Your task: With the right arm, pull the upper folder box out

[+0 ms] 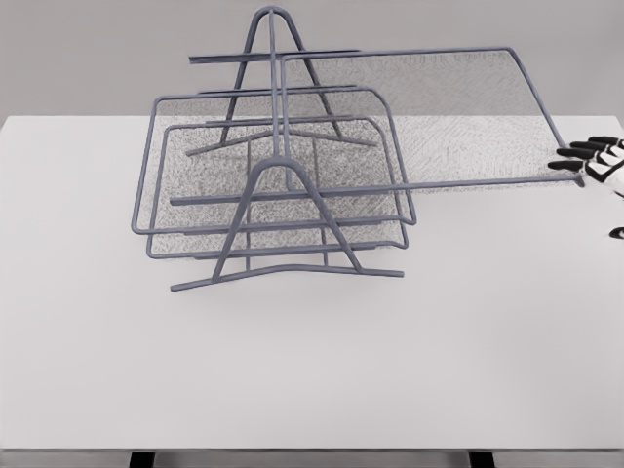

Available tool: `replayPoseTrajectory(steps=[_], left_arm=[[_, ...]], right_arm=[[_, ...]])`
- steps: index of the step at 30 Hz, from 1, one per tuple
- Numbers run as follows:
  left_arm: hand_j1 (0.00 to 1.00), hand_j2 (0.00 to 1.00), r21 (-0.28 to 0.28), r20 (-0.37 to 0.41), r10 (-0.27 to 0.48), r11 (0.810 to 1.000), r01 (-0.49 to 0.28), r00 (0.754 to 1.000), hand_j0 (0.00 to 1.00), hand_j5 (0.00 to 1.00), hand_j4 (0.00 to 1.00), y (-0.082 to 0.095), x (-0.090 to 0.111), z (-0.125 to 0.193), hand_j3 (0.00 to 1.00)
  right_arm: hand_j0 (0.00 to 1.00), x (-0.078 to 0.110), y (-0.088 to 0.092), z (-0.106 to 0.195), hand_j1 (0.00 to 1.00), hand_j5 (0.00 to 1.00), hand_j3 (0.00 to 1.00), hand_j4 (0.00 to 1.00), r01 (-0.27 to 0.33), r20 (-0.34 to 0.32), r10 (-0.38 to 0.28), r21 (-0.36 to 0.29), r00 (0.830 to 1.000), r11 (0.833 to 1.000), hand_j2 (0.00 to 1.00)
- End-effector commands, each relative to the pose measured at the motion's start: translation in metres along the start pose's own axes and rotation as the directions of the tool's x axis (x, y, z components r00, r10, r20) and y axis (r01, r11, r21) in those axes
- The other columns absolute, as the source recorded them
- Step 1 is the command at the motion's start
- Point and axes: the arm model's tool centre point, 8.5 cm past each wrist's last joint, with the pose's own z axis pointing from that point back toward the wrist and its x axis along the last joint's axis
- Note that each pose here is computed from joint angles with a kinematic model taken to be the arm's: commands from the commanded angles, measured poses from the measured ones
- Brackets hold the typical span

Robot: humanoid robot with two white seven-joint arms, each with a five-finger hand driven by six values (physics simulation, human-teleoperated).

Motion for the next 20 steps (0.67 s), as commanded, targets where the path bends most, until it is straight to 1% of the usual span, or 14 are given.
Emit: replayPoseTrajectory(steps=[1,2,3,4,5,6,7,8,9,10,11,13,16,20], left_arm=[[1.0,1.0,0.001,0.0,-0.002,1.0,0.002,1.0,1.0,1.0,1.0,0.0,0.0,0.0,1.0],[1.0,1.0,0.0,0.0,0.0,1.0,0.0,1.0,1.0,1.0,1.0,0.0,0.0,0.0,1.0],[1.0,1.0,0.0,0.0,0.0,1.0,0.0,1.0,1.0,1.0,1.0,0.0,0.0,0.0,1.0],[1.0,1.0,-0.001,0.001,0.0,1.0,0.0,1.0,1.0,1.0,1.0,0.0,0.0,0.0,1.0],[1.0,1.0,0.0,0.0,0.0,1.0,0.0,1.0,1.0,1.0,1.0,0.0,0.0,0.0,1.0],[1.0,1.0,0.0,0.0,0.0,1.0,0.0,1.0,1.0,1.0,1.0,0.0,0.0,0.0,1.0],[1.0,1.0,0.0,0.0,0.0,1.0,0.0,1.0,1.0,1.0,1.0,0.0,0.0,0.0,1.0],[1.0,1.0,0.0,0.0,0.0,1.0,0.0,1.0,1.0,1.0,1.0,0.0,0.0,0.0,1.0],[1.0,1.0,0.0,0.0,0.0,1.0,0.0,1.0,1.0,1.0,1.0,0.0,0.0,0.0,1.0],[1.0,1.0,0.0,0.0,0.0,1.0,0.0,1.0,1.0,1.0,1.0,0.0,0.0,0.0,1.0],[1.0,1.0,0.001,0.0,-0.002,1.0,0.002,1.0,1.0,1.0,1.0,0.0,0.0,0.0,1.0],[1.0,1.0,0.0,0.0,0.0,1.0,0.0,1.0,1.0,1.0,1.0,0.0,0.0,0.0,1.0],[1.0,1.0,0.0,0.0,0.0,1.0,0.0,1.0,1.0,1.0,1.0,0.0,0.0,0.0,1.0],[1.0,1.0,0.001,-0.008,0.008,1.0,-0.008,1.0,1.0,1.0,1.0,0.002,-0.003,-0.001,1.0]], right_arm=[[1.0,-0.003,-0.018,0.011,1.0,1.0,1.0,1.0,-0.023,-0.007,0.023,-0.025,1.0,0.999,1.0],[1.0,-0.004,-0.024,0.015,1.0,1.0,1.0,1.0,-0.032,-0.017,0.031,-0.044,0.999,0.999,1.0],[1.0,0.004,-0.037,0.018,1.0,1.0,1.0,1.0,-0.024,0.023,0.026,-0.087,0.999,0.996,1.0],[1.0,0.008,-0.051,0.022,1.0,1.0,1.0,1.0,-0.041,0.045,0.045,-0.088,0.998,0.995,1.0],[1.0,0.012,-0.052,0.019,1.0,1.0,1.0,1.0,-0.018,0.074,0.026,-0.104,0.997,0.994,1.0],[1.0,0.018,-0.05,0.01,1.0,1.0,1.0,1.0,-0.008,0.108,0.019,-0.095,0.994,0.995,1.0],[1.0,0.026,-0.059,-0.006,1.0,1.0,1.0,1.0,-0.025,0.153,0.039,-0.098,0.987,0.995,1.0],[1.0,0.035,-0.078,-0.022,1.0,1.0,1.0,1.0,-0.059,0.195,0.082,-0.121,0.977,0.991,1.0],[1.0,0.048,-0.096,-0.037,1.0,1.0,1.0,1.0,-0.067,0.258,0.104,-0.148,0.961,0.987,1.0],[1.0,0.058,-0.107,-0.048,1.0,1.0,1.0,1.0,-0.05,0.313,0.096,-0.152,0.945,0.987,1.0],[1.0,0.065,-0.099,-0.062,1.0,1.0,1.0,1.0,-0.038,0.332,0.071,-0.106,0.941,0.994,1.0],[1.0,0.074,-0.082,-0.075,1.0,1.0,1.0,1.0,-0.023,0.371,0.044,-0.059,0.927,0.998,1.0],[1.0,0.092,-0.067,-0.092,1.0,1.0,1.0,1.0,-0.011,0.445,0.03,-0.046,0.895,0.999,1.0],[1.0,0.094,-0.072,-0.093,1.0,1.0,1.0,1.0,-0.015,0.449,0.04,-0.058,0.892,0.998,1.0]])
